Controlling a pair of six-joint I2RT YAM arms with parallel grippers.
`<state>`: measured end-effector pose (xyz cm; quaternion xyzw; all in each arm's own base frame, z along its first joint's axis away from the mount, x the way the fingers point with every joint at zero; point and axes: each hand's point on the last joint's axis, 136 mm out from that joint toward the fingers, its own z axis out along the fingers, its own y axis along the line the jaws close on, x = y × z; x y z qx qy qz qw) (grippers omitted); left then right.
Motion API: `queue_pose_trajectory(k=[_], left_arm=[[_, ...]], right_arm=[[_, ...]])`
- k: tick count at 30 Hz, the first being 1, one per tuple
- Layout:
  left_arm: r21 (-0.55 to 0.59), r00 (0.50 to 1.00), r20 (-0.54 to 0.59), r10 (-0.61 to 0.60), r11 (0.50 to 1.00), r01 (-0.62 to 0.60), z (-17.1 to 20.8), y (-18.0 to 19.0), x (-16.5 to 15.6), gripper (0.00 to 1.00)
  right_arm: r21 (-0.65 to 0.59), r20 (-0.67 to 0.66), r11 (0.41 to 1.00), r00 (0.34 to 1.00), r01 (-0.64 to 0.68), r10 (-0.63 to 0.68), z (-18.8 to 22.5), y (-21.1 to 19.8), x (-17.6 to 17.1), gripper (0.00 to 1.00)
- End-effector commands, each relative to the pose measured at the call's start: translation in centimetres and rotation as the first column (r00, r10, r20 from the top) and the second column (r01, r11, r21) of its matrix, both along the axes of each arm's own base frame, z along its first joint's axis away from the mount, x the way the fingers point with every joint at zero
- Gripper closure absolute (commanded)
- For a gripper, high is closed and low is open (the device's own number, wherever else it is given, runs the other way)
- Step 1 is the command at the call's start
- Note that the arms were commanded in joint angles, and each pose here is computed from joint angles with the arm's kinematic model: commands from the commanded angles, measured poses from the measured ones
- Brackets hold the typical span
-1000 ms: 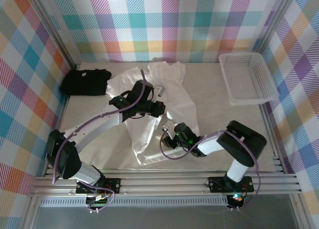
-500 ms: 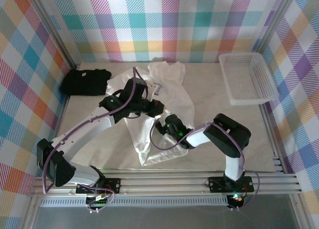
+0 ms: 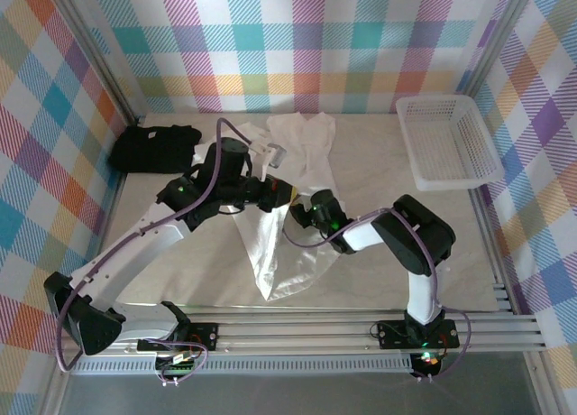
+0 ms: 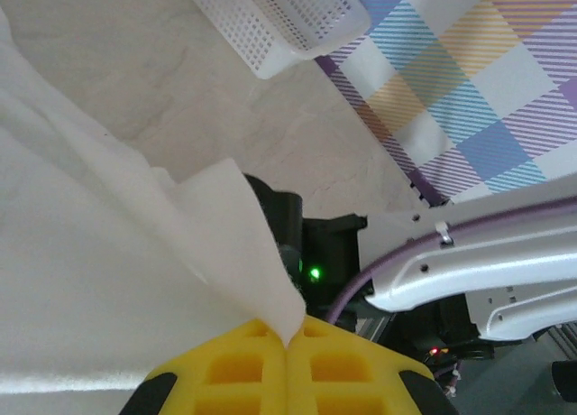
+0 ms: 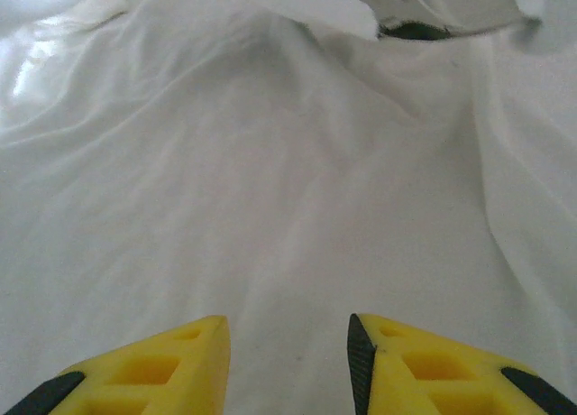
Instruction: Fold the inside-out t-shirt
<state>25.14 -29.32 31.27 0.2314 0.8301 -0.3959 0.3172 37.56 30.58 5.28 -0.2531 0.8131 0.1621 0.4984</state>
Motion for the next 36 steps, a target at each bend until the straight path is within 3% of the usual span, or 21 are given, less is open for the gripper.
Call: queue_pose_trajectory(k=[1,8,23,30,36], left_arm=[[-0.069,0.998,0.050,-0.033,0.997,0.036,2.2,-0.5,-0.2,1.00],[-0.171,0.988,0.097,-0.119,0.976,0.134,5.9,-2.8,-1.8,1.00],[-0.230,0.935,0.204,-0.290,0.914,0.334,12.2,-7.2,-6.3,1.00],[-0.276,0.909,0.282,-0.307,0.881,0.383,16.1,-6.6,-7.8,1.00],[-0.262,0.900,0.370,-0.233,0.903,0.341,18.4,-4.8,-7.8,1.00]], right_arm=[[0.085,-0.045,0.994,0.996,-0.067,0.072,1.6,2.4,0.0,0.60],[-0.012,-0.087,0.998,0.994,0.059,-0.060,0.7,1.8,2.8,0.57],[-0.127,-0.200,0.986,0.971,0.110,-0.134,0.0,2.4,4.4,0.46],[-0.185,-0.293,0.974,0.939,0.128,-0.179,-1.6,1.7,3.6,0.41],[-0.253,-0.375,0.959,0.900,0.129,-0.220,-3.5,0.2,2.6,0.34]])
